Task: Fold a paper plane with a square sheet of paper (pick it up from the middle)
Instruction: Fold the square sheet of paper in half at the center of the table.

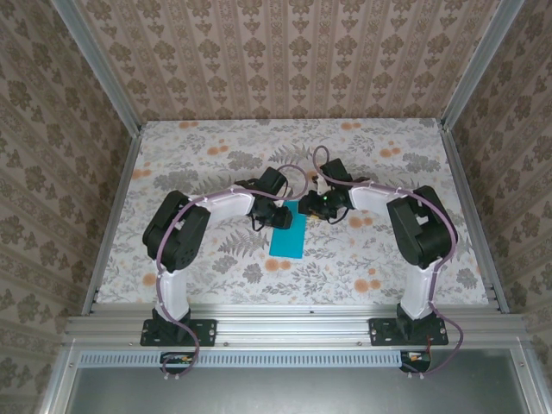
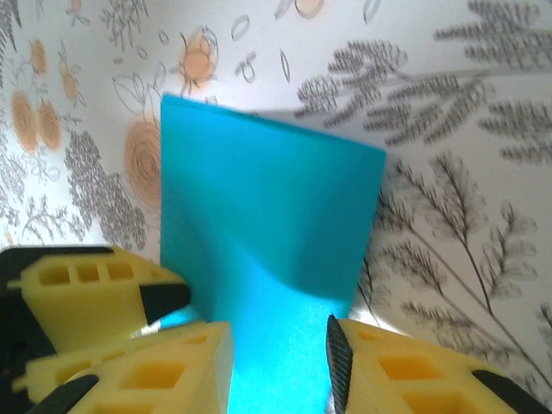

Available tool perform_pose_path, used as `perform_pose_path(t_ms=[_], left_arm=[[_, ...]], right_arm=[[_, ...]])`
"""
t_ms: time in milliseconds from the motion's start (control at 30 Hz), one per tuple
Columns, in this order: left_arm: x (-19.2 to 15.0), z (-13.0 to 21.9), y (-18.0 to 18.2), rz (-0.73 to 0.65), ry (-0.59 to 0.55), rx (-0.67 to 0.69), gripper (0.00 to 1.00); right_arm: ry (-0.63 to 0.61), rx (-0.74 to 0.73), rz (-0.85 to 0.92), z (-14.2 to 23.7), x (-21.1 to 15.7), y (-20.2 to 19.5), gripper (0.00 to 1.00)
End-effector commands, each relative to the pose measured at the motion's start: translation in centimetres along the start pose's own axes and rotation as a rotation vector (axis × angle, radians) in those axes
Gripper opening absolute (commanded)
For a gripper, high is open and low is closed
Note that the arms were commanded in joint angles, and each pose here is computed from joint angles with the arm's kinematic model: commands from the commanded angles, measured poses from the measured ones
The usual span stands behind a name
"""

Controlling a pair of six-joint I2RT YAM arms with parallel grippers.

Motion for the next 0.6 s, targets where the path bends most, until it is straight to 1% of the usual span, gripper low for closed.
perform_pose_path(t_ms=[0, 167, 400, 567], left_arm=[[-4.4, -1.5, 1.7, 0.050, 0.202, 0.067, 0.31], [-4.7, -1.5, 1.9, 0.050, 0.208, 0.070, 0.31], [-4.9, -1.8, 2.0, 0.051, 0.215, 0.070, 0.31], [-4.9, -1.9, 2.0, 0.051, 0.217, 0.065, 0.31]], right_arm=[[0.036, -0.061, -0.018, -1.0, 0.2, -1.1, 0.38], [0.028, -0.088, -0.024, -0.8, 0.3, -1.3, 0.40], [-0.008, -0.125, -0.019, 0.6, 0.1, -1.6, 0.41], [0.000, -0.123, -0.029, 0.1, 0.3, -1.8, 0.42]])
Point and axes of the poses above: each hand's point on the last joint's axis, 136 mm out from that joint toward the fingers, its own z axis back along the fingers, its own y axis along the line the jaws close on, x = y × z, the point moved 6 cm from there along z, back along the fingers, and after that the axes turned 7 degrees about -z, right-handed, at the moved point
